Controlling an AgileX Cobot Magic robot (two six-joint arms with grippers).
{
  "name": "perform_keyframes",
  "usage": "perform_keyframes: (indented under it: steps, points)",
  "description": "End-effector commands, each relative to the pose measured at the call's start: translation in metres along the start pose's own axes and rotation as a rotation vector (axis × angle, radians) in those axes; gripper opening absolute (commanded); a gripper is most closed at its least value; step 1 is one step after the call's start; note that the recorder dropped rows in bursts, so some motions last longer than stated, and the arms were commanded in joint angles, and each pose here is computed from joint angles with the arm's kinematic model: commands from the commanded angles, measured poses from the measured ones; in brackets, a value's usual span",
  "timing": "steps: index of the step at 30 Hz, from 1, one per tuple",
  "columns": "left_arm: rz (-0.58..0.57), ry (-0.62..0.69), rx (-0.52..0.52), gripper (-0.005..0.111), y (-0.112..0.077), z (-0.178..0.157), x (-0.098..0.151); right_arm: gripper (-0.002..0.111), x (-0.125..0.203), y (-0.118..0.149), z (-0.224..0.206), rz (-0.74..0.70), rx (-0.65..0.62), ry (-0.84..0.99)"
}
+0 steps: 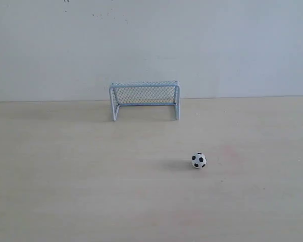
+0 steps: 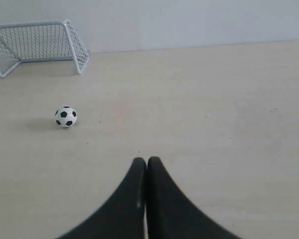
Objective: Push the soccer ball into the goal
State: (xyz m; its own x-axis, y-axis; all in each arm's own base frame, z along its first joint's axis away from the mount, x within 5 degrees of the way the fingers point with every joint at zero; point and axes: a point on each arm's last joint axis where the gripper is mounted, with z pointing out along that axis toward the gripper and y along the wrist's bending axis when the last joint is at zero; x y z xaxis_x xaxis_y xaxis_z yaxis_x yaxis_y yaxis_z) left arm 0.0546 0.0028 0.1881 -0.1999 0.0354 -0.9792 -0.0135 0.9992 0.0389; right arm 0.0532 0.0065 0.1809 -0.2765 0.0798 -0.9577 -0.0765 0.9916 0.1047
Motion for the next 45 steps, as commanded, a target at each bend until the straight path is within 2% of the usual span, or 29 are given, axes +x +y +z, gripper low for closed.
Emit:
perform_keyframes:
  steps: [1,4,6,7,8,11,13,15,19,23,26,30,33,35,39,42,43,45]
  points:
    - [0.002,-0.002,-0.002,0.004,0.000,0.000,0.001,0.000,-0.001,0.000,0.000,0.005,0.001,-0.016]
    - [0.002,-0.002,-0.002,0.004,0.000,0.000,0.001,0.000,-0.002,0.000,0.000,0.003,0.002,-0.026]
    - [0.002,-0.002,-0.002,0.004,0.000,0.000,0.001,0.000,-0.011,0.000,-0.001,0.003,-0.002,-0.127]
    - [0.002,-0.002,-0.002,0.004,0.000,0.000,0.001,0.000,-0.027,0.001,-0.004,0.030,-0.014,-0.301]
    - [0.002,-0.002,-0.002,0.004,0.000,0.000,0.001,0.000,-0.033,0.001,-0.007,0.042,-0.020,-0.376]
    - [0.002,-0.002,-0.002,0.004,0.000,0.000,0.001,0.000,-0.063,0.002,-0.026,0.040,-0.043,-0.769]
    - [0.002,-0.002,-0.002,0.004,0.000,0.000,0.001,0.000,-0.082,0.003,-0.052,0.080,-0.091,-1.122]
    - [0.002,-0.002,-0.002,0.004,0.000,0.000,0.001,0.000,-0.098,0.005,-0.069,0.173,-0.174,-1.246]
    - [0.002,-0.002,-0.002,0.004,0.000,0.000,0.001,0.000,-0.155,0.014,-0.096,0.050,-0.101,-1.101]
    - [0.002,-0.002,-0.002,0.004,0.000,0.000,0.001,0.000,-0.210,0.021,-0.099,-0.031,-0.050,-0.883]
    - [0.002,-0.002,-0.002,0.004,0.000,0.000,0.001,0.000,-0.242,0.025,-0.078,-0.111,-0.011,-0.653]
    - [0.002,-0.002,-0.002,0.004,0.000,0.000,0.001,0.000,-0.270,0.027,-0.026,-0.269,0.022,-0.302]
    - [0.002,-0.002,-0.002,0.004,0.000,0.000,0.001,0.000,-0.278,0.027,0.014,-0.366,0.014,-0.076]
    - [0.002,-0.002,-0.002,0.004,0.000,0.000,0.001,0.000,-0.277,0.027,0.046,-0.381,-0.001,0.064]
    - [0.002,-0.002,-0.002,0.004,0.000,0.000,0.001,0.000,-0.267,0.024,0.101,-0.410,-0.021,0.232]
    - [0.002,-0.002,-0.002,0.004,0.000,0.000,0.001,0.000,-0.243,0.021,0.137,-0.827,-0.138,0.403]
    - [0.002,-0.002,-0.002,0.004,0.000,0.000,0.001,0.000,-0.232,0.022,0.147,-0.970,-0.224,0.476]
    - [0.002,-0.002,-0.002,0.004,0.000,0.000,0.001,0.000,-0.212,0.024,0.163,-1.134,-0.405,0.574]
